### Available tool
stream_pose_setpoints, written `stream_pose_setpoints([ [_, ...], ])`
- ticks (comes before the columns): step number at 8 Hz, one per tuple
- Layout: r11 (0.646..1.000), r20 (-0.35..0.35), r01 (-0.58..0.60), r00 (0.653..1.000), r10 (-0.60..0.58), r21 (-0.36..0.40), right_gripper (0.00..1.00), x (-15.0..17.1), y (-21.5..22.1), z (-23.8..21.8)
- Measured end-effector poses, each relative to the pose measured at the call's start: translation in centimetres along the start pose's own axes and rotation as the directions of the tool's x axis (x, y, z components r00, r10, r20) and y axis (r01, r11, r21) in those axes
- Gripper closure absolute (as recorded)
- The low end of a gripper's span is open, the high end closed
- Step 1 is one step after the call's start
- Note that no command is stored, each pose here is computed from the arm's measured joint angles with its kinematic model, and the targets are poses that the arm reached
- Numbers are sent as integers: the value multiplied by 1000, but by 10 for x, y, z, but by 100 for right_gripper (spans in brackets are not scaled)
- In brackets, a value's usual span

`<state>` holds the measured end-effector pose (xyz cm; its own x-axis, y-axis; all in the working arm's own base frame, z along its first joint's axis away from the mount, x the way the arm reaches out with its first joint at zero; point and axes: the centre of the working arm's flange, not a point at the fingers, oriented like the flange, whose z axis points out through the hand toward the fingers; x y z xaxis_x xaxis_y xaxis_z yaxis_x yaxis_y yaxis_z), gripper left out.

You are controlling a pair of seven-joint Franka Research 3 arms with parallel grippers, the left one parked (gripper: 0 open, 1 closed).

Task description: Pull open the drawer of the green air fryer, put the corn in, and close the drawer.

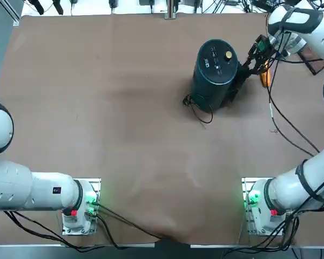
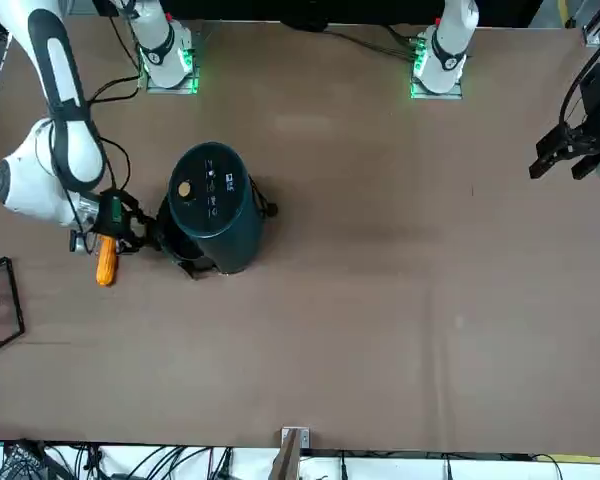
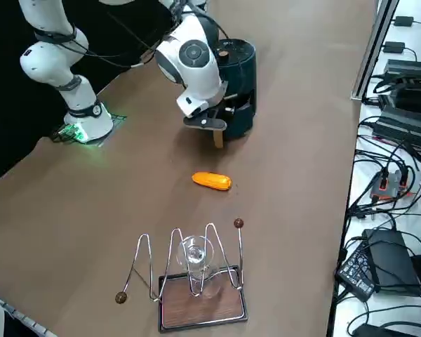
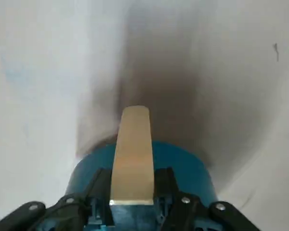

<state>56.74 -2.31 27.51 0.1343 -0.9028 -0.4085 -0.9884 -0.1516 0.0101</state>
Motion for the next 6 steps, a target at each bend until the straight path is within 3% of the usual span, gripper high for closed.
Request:
stream_pose_setpoints([
  [5, 1000, -19, 1, 1000, -1, 8, 49, 16, 2, -10],
  [6, 1000, -20, 2, 1000, -2, 7, 34, 16, 1, -10],
])
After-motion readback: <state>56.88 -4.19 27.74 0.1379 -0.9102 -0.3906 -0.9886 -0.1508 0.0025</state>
